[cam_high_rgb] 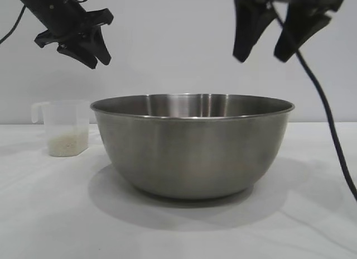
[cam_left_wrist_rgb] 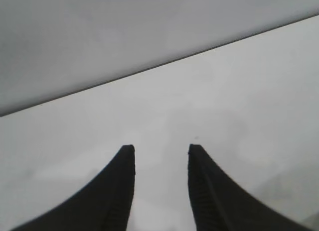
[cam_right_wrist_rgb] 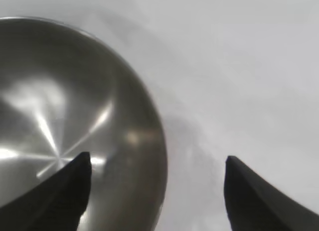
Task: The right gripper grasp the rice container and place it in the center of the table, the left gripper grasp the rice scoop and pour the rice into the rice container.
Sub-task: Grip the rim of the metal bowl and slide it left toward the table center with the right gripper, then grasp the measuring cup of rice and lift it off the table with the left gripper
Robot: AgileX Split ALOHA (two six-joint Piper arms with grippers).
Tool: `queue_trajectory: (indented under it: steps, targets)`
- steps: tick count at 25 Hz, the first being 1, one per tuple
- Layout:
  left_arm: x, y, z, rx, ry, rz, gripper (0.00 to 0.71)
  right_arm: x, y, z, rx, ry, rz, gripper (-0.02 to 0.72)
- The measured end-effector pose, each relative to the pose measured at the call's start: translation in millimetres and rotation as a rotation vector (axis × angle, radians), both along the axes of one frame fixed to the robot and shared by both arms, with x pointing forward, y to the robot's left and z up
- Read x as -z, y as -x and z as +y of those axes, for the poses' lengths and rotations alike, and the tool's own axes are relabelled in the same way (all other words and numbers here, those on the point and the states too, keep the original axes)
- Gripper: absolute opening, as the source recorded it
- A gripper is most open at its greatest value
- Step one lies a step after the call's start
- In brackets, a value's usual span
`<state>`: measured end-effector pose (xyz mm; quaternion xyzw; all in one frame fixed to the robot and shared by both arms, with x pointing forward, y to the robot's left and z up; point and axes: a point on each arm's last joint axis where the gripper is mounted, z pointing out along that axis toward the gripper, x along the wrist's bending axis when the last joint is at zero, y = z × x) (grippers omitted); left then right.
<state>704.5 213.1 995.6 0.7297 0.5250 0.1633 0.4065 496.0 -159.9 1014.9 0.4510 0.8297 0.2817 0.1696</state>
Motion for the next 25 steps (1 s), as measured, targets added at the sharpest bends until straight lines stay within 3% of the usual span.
queue_trajectory:
  steps: [6,11,17,19,24,25]
  targets:
    - [-1.0,0.4,0.0,-0.045,0.05,0.031,0.218,-30.3,89.1,-45.4,-0.014,-0.029,-0.054,0.479]
    - [-4.6,1.8,0.7,-0.046,0.042,0.032,0.218,-56.4,157.5,-82.9,0.074,-0.113,-0.076,0.479]
    - [-18.9,5.4,1.7,-0.058,0.051,0.011,0.218,-58.1,218.0,-127.0,0.227,-0.09,-0.075,0.479]
    - [-19.0,10.5,3.2,-0.08,0.058,0.021,0.218,-54.1,231.6,-134.9,0.241,-0.073,-0.046,0.479]
    - [-7.5,39.4,13.8,-0.15,0.017,0.024,0.218,-49.0,245.7,-142.2,0.243,-0.098,-0.073,0.479]
    - [-2.9,47.6,17.3,-0.165,-0.009,0.017,0.218,-45.0,246.5,-142.5,0.242,-0.096,-0.069,0.432]
